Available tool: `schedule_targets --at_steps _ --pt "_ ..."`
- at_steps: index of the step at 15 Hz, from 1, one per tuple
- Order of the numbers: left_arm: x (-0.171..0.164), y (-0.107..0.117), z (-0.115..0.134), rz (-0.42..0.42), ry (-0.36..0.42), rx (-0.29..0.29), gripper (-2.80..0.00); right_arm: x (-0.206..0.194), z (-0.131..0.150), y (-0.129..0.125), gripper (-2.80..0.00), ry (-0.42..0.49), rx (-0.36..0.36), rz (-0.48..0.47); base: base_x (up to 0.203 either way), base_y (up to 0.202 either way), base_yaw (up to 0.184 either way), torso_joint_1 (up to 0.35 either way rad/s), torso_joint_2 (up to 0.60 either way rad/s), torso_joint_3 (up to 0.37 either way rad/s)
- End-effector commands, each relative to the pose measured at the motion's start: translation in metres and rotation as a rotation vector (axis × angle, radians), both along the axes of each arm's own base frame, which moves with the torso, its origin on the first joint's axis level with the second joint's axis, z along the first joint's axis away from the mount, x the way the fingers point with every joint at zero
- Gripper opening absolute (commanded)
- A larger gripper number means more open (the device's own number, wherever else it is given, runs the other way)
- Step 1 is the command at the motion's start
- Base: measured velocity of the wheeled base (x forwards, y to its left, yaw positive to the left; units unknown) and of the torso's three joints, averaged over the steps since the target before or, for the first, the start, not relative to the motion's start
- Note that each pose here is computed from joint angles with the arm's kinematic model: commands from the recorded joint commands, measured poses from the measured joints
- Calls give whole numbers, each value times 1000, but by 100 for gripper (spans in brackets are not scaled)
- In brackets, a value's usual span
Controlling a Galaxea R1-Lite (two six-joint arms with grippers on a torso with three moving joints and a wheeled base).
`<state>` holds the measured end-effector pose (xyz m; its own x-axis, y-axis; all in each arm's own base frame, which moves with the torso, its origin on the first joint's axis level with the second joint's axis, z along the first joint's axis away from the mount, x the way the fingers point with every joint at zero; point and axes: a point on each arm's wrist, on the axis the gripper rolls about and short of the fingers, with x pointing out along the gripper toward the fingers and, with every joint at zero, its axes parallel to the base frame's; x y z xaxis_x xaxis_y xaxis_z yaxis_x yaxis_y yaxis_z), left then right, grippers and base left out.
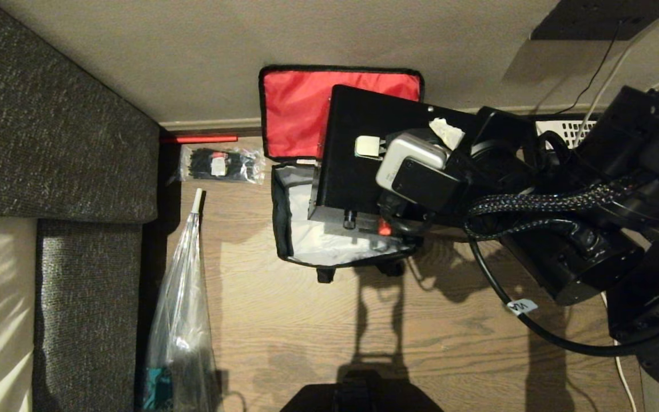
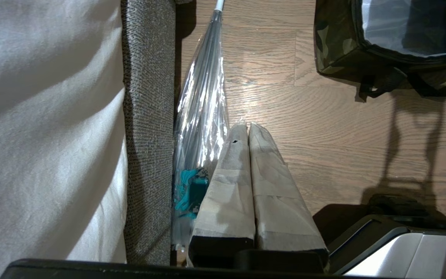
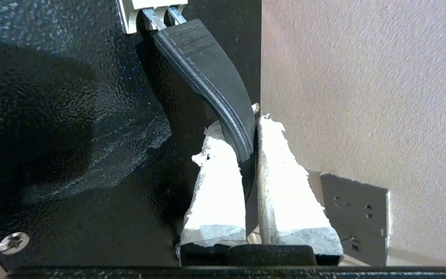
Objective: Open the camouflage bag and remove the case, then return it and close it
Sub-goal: Place the black box back
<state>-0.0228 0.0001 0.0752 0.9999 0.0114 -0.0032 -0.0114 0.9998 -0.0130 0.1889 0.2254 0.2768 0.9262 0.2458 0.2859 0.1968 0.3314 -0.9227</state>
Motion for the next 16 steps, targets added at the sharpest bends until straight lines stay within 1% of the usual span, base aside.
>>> schedule_targets --at_steps 1,10,16 --pt "0 0 -1 1 3 0 -280 2 0 10 -280 -5 -3 11 0 0 0 0 0 0" --pt "0 0 -1 1 3 1 -280 8 -5 43 -280 -4 -4 54 0 0 0 0 0 0" --pt "0 0 -1 1 3 -1 -280 15 -19 61 -280 20 -22 68 0 0 0 0 0 0"
